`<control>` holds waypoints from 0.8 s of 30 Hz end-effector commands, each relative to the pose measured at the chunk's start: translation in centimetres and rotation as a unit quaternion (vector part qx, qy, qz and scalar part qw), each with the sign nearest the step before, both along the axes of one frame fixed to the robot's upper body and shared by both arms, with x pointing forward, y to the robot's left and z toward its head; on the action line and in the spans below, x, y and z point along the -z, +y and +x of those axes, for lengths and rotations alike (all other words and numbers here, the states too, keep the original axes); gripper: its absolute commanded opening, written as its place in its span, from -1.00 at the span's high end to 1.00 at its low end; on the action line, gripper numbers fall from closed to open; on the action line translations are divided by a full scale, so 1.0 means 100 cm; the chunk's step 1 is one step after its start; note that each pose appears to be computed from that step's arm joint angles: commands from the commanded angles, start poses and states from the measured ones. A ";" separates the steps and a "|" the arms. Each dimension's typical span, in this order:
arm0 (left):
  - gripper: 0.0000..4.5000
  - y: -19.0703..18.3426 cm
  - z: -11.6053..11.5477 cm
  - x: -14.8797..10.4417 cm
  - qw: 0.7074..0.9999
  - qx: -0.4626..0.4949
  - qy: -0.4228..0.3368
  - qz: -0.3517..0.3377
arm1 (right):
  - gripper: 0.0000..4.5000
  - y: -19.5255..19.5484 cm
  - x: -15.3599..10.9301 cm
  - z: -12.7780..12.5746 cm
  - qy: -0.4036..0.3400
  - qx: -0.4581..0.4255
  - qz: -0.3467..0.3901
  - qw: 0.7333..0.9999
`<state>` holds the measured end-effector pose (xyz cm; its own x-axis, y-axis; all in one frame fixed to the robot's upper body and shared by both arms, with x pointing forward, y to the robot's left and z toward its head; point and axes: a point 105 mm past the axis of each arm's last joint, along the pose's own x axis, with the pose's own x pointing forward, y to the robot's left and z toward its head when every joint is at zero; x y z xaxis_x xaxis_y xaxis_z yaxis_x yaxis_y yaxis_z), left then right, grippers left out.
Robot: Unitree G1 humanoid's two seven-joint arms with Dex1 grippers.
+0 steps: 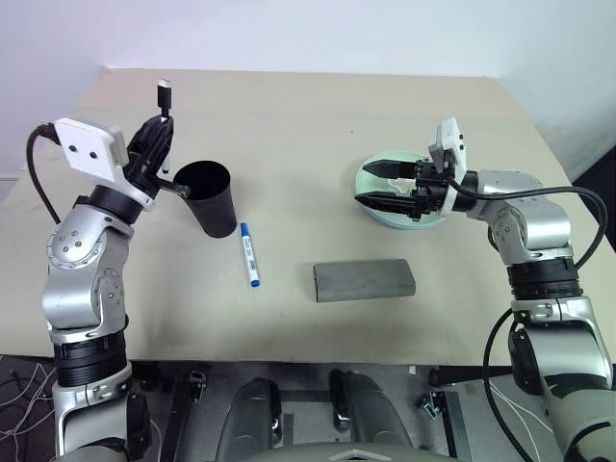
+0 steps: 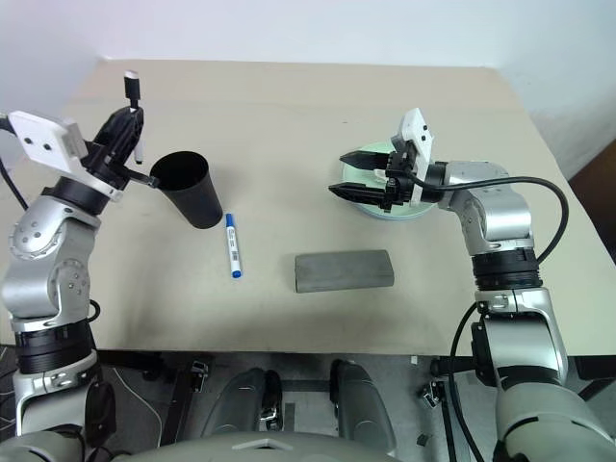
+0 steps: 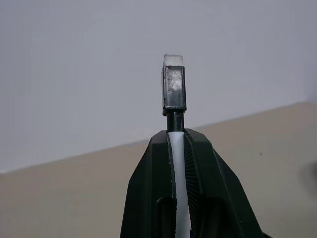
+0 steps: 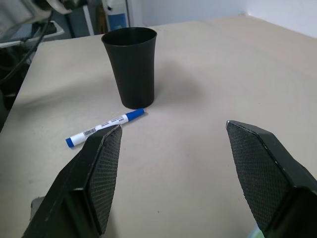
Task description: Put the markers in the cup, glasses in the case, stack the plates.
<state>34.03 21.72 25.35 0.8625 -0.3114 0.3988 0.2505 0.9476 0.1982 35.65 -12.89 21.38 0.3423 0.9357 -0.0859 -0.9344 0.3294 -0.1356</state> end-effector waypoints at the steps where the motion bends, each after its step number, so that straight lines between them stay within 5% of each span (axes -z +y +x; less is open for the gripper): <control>1: 0.99 -0.007 0.000 -0.001 1.000 0.018 -0.017 0.016 | -0.57 -0.006 -0.018 -0.004 -0.028 0.005 0.008 1.000; 14: 0.99 -0.007 -0.003 0.011 0.999 0.033 0.009 0.006 | -0.57 -0.008 -0.016 -0.006 -0.027 0.012 0.003 1.000; 15: 0.69 -0.007 -0.003 0.011 0.999 0.032 0.011 0.007 | -0.57 -0.008 -0.016 -0.006 -0.027 0.013 0.003 1.000; 21: -0.21 -0.006 -0.004 0.012 1.000 0.028 0.011 0.005 | -0.57 -0.007 -0.017 -0.004 -0.028 0.012 0.003 1.000; 24: -0.34 -0.010 -0.007 0.010 0.999 0.039 0.007 0.005 | -0.57 -0.006 -0.017 -0.004 -0.027 0.011 0.003 1.000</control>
